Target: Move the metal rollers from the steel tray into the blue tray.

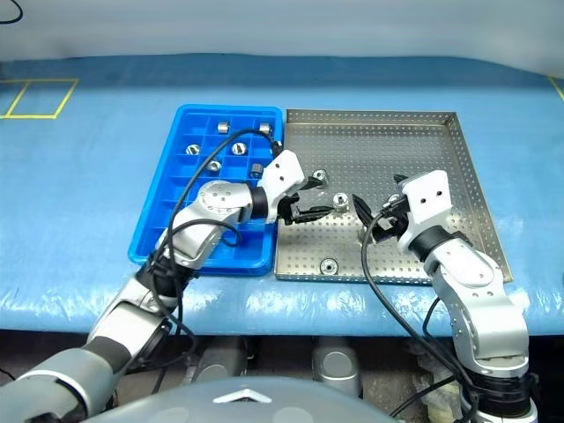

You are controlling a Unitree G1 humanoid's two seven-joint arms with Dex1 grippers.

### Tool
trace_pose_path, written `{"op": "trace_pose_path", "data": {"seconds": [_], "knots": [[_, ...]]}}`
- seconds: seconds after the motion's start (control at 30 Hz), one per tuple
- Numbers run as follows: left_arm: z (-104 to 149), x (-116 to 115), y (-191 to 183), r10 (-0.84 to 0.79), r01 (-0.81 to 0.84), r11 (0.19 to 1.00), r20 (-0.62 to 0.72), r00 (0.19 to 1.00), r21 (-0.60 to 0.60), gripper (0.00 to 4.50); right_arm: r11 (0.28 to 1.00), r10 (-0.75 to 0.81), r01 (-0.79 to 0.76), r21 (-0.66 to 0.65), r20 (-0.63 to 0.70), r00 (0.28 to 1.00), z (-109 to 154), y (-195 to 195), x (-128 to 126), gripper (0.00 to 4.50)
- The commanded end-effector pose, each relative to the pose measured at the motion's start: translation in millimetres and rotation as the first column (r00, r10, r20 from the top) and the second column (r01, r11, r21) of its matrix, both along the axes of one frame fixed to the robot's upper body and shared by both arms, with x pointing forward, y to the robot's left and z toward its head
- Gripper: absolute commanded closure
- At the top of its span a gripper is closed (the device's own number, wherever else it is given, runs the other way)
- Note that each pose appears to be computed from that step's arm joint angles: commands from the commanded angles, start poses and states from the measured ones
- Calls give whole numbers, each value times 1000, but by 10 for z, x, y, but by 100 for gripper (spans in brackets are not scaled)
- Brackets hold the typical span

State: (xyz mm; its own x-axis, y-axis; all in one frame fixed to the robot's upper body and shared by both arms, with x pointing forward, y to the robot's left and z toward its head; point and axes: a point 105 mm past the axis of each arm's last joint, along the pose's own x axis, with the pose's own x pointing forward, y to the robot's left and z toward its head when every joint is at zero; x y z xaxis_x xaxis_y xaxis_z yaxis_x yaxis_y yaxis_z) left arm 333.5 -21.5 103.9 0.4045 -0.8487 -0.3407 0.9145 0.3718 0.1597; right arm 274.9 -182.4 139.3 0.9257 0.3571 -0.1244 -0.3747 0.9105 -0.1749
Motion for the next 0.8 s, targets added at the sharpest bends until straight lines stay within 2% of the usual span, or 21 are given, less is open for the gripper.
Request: {"op": "trace_pose_path", "data": {"seconds": [0.03, 0.33, 0.63, 0.8], "knots": [[-3, 74, -87, 12, -13, 999, 34, 999, 33, 130, 1000, -30, 31, -4, 74, 997, 168, -34, -42, 6], [-150, 95, -257, 8, -8, 998, -14, 1000, 57, 130, 1000, -23, 23, 4, 79, 997, 167, 1, -91, 6], [-339, 225, -247, 107, -104, 987, -20, 994, 126, 130, 999, -31, 31, 9, 90, 995, 188, -17, -83, 6], [-388, 213, -281, 108, -102, 986, -36, 994, 128, 130, 999, -33, 32, 10, 94, 995, 189, -12, -74, 6]]}}
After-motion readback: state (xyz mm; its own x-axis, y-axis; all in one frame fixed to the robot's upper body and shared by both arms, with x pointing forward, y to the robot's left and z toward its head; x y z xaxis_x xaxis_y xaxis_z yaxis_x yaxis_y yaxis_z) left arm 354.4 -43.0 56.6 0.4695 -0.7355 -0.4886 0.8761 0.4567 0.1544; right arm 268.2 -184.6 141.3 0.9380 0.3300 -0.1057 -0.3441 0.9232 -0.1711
